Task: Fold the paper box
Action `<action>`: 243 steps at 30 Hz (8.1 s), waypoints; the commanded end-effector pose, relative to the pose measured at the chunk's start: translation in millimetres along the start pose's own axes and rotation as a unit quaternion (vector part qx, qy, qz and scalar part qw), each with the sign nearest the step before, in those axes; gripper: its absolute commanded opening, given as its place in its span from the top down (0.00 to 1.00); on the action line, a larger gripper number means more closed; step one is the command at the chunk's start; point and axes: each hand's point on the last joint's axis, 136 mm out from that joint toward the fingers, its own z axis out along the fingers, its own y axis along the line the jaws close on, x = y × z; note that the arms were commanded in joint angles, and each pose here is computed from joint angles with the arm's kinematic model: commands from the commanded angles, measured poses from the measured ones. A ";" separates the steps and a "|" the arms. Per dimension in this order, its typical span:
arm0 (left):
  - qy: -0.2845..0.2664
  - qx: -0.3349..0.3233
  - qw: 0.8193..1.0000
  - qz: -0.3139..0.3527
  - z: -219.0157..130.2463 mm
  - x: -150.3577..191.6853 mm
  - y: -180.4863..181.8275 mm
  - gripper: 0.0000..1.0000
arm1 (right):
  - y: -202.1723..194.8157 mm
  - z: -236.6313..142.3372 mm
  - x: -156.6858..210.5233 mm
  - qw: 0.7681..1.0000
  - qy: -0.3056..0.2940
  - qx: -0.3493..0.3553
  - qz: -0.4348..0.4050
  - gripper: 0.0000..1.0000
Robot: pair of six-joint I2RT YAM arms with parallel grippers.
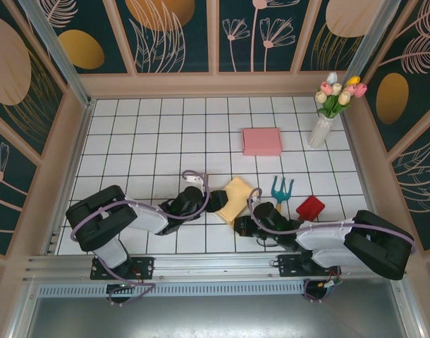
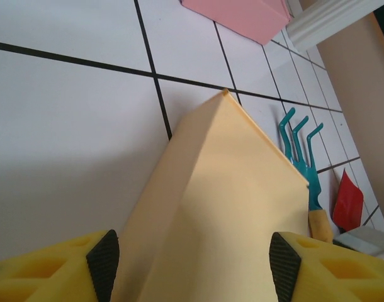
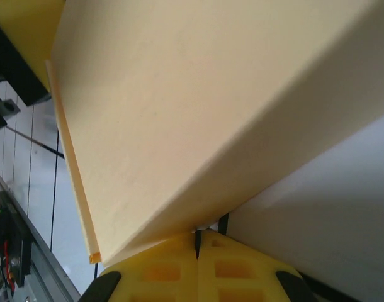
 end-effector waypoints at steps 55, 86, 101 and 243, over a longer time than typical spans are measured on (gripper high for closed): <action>-0.001 0.024 0.995 -0.097 -40.0 45.2 -11.3 0.33 | 6.8 25.2 -201.3 0.973 -0.032 0.065 -0.218 0.28; -0.107 -0.088 0.989 -0.047 -4.2 -97.4 12.6 0.30 | 40.7 25.8 -224.5 0.987 -0.085 0.005 -0.138 0.36; -0.116 -0.152 0.981 -0.044 32.5 -194.0 76.0 0.30 | 38.8 83.1 -289.4 0.987 -0.123 0.032 -0.103 0.37; -0.368 -0.347 0.830 0.233 -197.7 -252.1 207.7 0.01 | -154.9 -183.0 -288.8 0.793 -0.481 0.326 -0.183 0.01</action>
